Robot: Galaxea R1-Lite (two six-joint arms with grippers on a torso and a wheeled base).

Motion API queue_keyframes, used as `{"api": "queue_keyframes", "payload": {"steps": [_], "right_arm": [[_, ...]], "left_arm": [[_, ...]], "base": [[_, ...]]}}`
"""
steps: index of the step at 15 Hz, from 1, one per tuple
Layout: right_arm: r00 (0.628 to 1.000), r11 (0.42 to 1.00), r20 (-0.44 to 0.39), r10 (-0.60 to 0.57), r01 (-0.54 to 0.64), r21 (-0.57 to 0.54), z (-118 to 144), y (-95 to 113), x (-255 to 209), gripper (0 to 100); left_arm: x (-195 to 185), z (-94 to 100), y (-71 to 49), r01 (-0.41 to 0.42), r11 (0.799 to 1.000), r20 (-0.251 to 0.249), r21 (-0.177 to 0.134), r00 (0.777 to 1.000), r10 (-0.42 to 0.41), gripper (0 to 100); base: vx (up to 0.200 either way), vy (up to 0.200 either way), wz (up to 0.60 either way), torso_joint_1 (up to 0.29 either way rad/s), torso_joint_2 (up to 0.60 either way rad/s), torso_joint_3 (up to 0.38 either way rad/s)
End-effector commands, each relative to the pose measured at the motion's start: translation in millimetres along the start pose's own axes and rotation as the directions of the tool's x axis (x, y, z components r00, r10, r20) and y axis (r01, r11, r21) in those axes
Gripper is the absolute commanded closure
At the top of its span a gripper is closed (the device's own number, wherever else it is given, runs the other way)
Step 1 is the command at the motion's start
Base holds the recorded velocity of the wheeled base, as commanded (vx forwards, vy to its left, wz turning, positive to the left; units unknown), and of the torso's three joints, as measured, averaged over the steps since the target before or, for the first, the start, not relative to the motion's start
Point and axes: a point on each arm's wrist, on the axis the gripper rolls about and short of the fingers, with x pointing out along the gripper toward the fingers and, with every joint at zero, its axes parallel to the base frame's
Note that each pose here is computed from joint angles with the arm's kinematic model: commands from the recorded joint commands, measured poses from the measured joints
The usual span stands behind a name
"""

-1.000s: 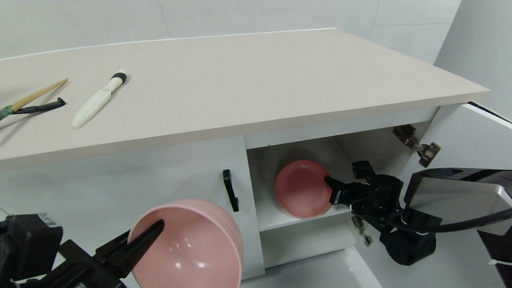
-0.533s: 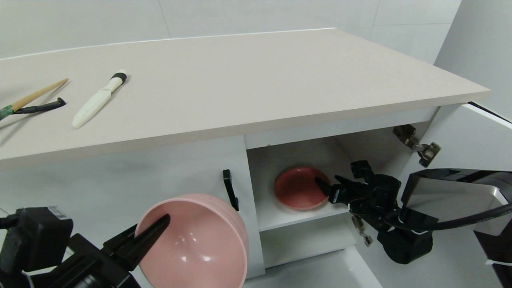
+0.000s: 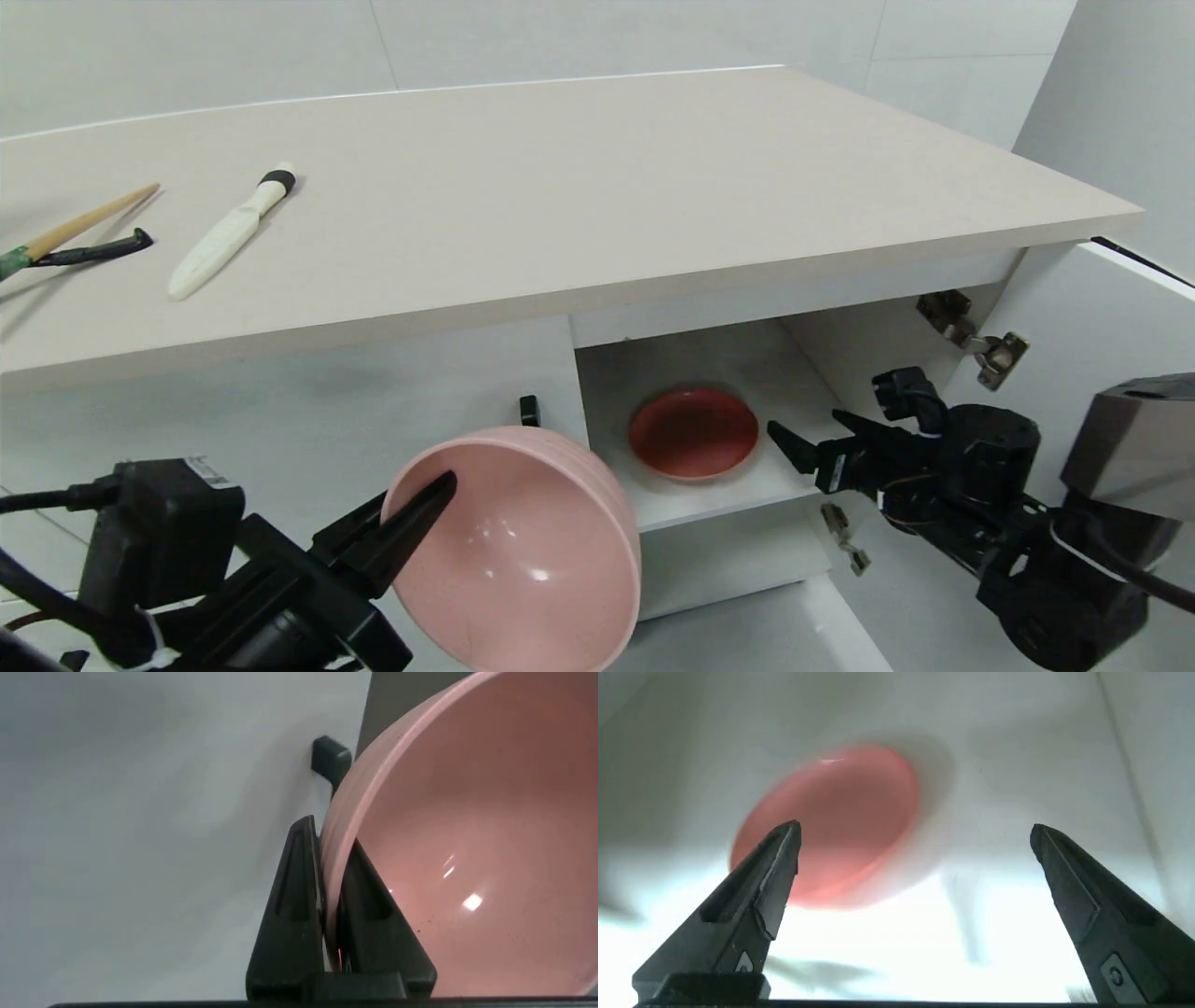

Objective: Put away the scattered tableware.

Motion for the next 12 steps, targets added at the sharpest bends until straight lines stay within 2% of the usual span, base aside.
{"api": "queue_keyframes", "payload": {"steps": [1, 2, 4, 6, 7, 8, 9, 11, 12], "right_arm": [[0.995, 0.998, 0.08, 0.052, -0.05, -0.024, 39.1, 19.0, -50.4, 0], [0.992, 0.997, 0.102, 0.069, -0.066, -0.027, 47.1, 23.9, -63.1, 0], [0.992, 0.997, 0.096, 0.075, -0.073, -0.031, 50.3, 26.0, -91.6, 0], [0.996, 0.997, 0.065, 0.068, -0.066, -0.032, 45.3, 24.4, -108.6, 0], [0.997, 0.994, 0.001, 0.073, -0.073, -0.086, 33.6, 25.5, -123.8, 0], [0.997, 0.99, -0.021, 0.072, -0.074, -0.123, 29.9, 25.1, -128.4, 0], [0.997, 0.985, -0.019, 0.072, -0.074, -0.154, 30.4, 25.1, -133.2, 0], [0.996, 0.985, 0.033, 0.079, -0.073, -0.158, 39.8, 26.5, -128.9, 0], [0.995, 0.985, 0.052, 0.08, -0.071, -0.159, 43.6, 26.8, -127.9, 0]], "left_arm": [[18.2, -21.6, -5.7, 0.011, 0.996, -0.079, 0.085, 0.997, -0.004, 100], [19.1, -22.9, -8.7, 0.028, 0.993, -0.085, 0.115, 0.996, -0.018, 100], [17.6, -22.4, -21.7, 0.097, 0.987, -0.083, 0.13, 0.993, -0.087, 100], [22.6, -26.6, -24.7, 0.108, 0.982, -0.101, 0.153, 0.991, -0.093, 100], [31.7, -28.5, -27.9, 0.106, 0.982, -0.102, 0.154, 0.991, -0.091, 100], [37.6, -28.3, -30.6, 0.107, 0.982, -0.095, 0.156, 0.991, -0.093, 100], [49.3, -22.3, -38.2, 0.116, 0.982, -0.053, 0.149, 0.993, -0.109, 100], [66.4, -18.5, -48.8, 0.126, 0.982, -0.014, 0.138, 0.992, -0.125, 100], [70.4, -20.8, -55.7, 0.146, 0.98, -0.017, 0.136, 0.989, -0.145, 100]], "base": [[0.0, 0.0, 0.0, 0.0, 0.0, 0.0], [0.0, 0.0, 0.0, 0.0, 0.0, 0.0], [0.0, 0.0, 0.0, 0.0, 0.0, 0.0], [0.0, 0.0, 0.0, 0.0, 0.0, 0.0], [0.0, 0.0, 0.0, 0.0, 0.0, 0.0], [0.0, 0.0, 0.0, 0.0, 0.0, 0.0], [0.0, 0.0, 0.0, 0.0, 0.0, 0.0], [0.0, 0.0, 0.0, 0.0, 0.0, 0.0], [0.0, 0.0, 0.0, 0.0, 0.0, 0.0]]}}
